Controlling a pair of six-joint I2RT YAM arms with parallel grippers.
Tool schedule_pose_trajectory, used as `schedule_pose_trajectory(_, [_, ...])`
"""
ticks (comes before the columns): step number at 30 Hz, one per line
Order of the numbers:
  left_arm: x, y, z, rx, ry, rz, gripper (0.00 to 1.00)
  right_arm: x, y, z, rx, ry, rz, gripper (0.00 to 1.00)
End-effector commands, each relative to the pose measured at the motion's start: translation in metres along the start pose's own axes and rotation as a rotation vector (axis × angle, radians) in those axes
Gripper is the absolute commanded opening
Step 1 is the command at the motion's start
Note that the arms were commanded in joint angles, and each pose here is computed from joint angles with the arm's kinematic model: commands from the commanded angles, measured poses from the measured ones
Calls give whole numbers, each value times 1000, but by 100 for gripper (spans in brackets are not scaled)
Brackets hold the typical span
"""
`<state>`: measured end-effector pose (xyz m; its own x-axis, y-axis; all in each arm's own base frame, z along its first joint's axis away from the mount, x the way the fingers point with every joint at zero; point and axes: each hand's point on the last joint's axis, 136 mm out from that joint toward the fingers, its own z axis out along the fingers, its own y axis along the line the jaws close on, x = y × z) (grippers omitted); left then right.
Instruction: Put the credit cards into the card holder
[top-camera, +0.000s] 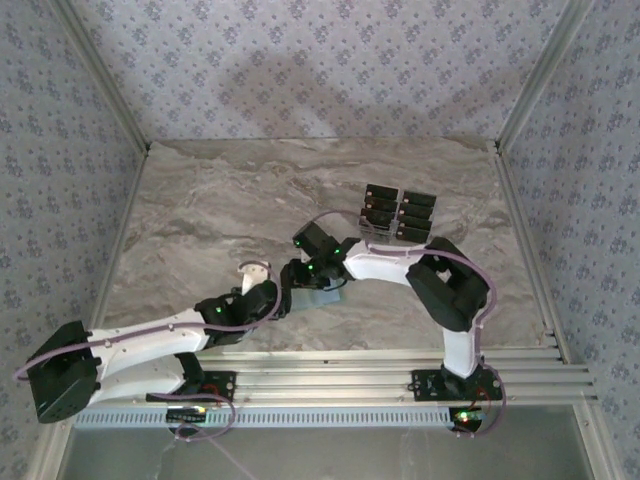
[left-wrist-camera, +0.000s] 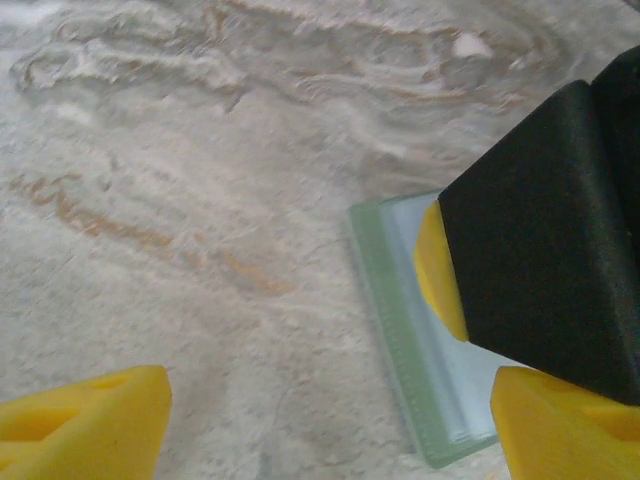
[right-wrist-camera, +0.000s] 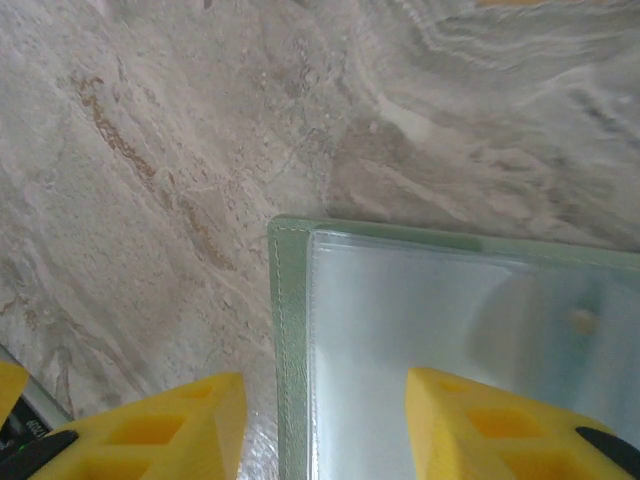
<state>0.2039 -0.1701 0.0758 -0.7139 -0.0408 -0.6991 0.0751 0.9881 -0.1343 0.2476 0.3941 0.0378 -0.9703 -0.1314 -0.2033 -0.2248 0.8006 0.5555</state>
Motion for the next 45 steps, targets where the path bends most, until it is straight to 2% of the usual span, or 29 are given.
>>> schedule_pose_trajectory(1, [-18, 12, -3, -64, -77, -83, 84, 12, -3, 8, 30, 55, 6, 48])
schedule_pose_trajectory(5, [-16, 17, 4, -75, -52, -107, 86, 0, 9, -16, 0, 14, -23, 48])
schedule_pose_trajectory(10, [-17, 16, 13, -58, -27, -114, 87, -29, 9, -74, 2, -96, -78, 48])
schedule_pose_trajectory(14, [-21, 11, 20, -30, -6, -101, 89, -52, -33, -119, 117, -154, -114, 48])
schedule_pose_trajectory(21, [-32, -4, 35, 27, 33, -97, 92, -88, -126, -180, 486, -253, -244, 46])
schedule_pose_trajectory(27, [-50, 0, 45, 27, 47, -123, 92, -93, -161, -180, 684, -142, -437, 41])
schedule_pose_trajectory(33, [-66, 7, 45, 38, 42, -152, 93, -102, -186, -177, 840, -86, -511, 40])
schedule_pose_trajectory(45, [-61, 11, 49, 46, 60, -179, 93, -120, -194, -150, 923, -29, -585, 39])
